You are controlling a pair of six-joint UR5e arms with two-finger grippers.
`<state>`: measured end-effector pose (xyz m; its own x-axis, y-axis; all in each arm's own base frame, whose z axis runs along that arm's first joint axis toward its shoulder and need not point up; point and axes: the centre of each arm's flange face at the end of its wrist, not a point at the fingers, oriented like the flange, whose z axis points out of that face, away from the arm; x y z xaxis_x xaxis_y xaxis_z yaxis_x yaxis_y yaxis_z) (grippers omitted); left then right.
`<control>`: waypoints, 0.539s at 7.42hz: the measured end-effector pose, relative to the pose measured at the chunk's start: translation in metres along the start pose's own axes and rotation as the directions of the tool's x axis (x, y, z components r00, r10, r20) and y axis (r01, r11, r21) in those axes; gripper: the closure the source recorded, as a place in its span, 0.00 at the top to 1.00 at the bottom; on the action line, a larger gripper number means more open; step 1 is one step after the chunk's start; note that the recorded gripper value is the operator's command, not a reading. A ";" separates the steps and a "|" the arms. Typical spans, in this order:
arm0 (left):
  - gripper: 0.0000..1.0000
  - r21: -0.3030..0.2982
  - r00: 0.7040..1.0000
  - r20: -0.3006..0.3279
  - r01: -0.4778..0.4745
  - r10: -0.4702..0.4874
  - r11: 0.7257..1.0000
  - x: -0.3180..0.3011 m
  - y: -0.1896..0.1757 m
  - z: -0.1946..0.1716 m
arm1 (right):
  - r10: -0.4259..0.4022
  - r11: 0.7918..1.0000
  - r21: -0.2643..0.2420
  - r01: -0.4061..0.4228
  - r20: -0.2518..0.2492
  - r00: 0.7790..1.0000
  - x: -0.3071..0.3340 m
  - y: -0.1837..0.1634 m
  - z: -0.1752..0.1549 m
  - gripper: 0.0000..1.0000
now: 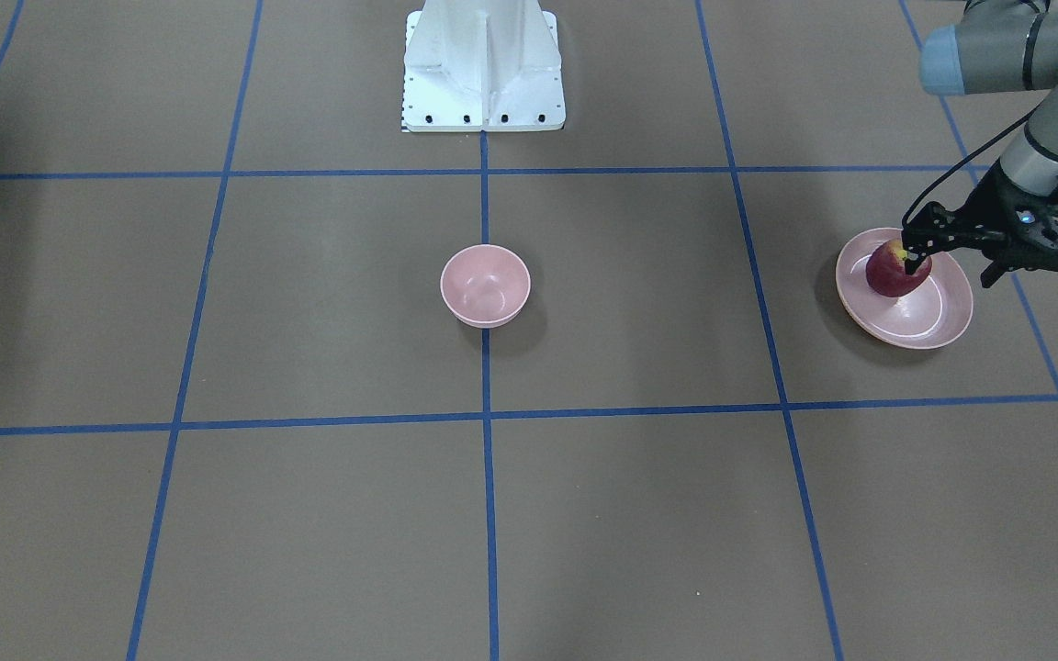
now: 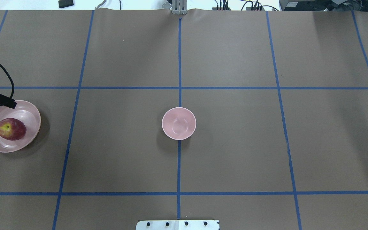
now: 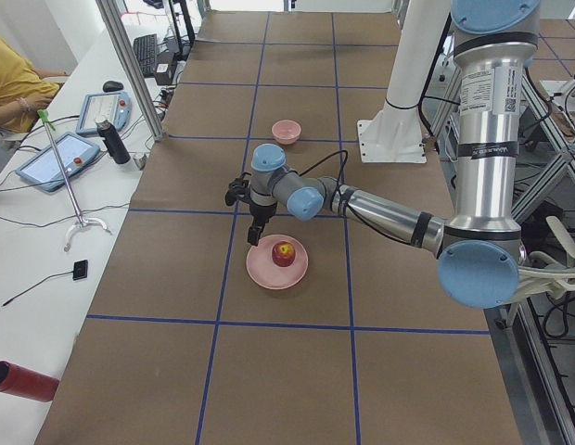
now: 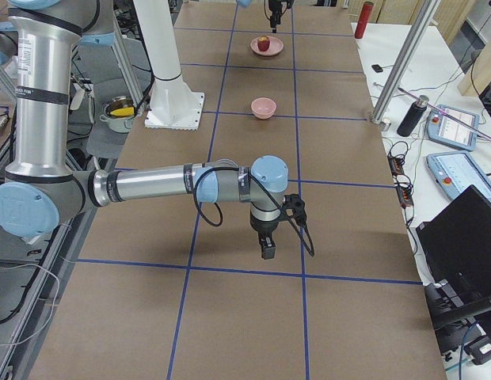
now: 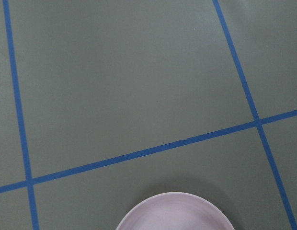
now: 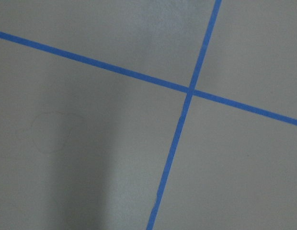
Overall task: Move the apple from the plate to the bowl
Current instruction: 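Lower the left gripper over the red apple on the pink plate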
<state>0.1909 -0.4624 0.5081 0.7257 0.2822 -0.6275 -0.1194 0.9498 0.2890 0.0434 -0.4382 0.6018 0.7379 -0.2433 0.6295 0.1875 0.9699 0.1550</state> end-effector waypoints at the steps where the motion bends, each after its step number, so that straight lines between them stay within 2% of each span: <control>1: 0.99 -0.022 1.000 0.000 -0.014 0.014 1.000 0.004 0.009 0.013 | 0.003 1.000 -0.003 -0.003 0.001 1.000 0.001 0.002 0.001 1.00; 4: 0.99 -0.031 1.000 -0.020 -0.020 0.019 0.999 0.005 0.032 0.035 | 0.010 1.000 -0.004 -0.010 0.000 1.000 0.001 0.002 0.002 1.00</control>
<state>0.2141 -0.4355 0.5393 0.7099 0.3028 -0.6358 -0.1549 0.9479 0.2784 0.0439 -0.4362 0.6043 0.7395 -0.2340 0.6312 0.1828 0.9722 0.1463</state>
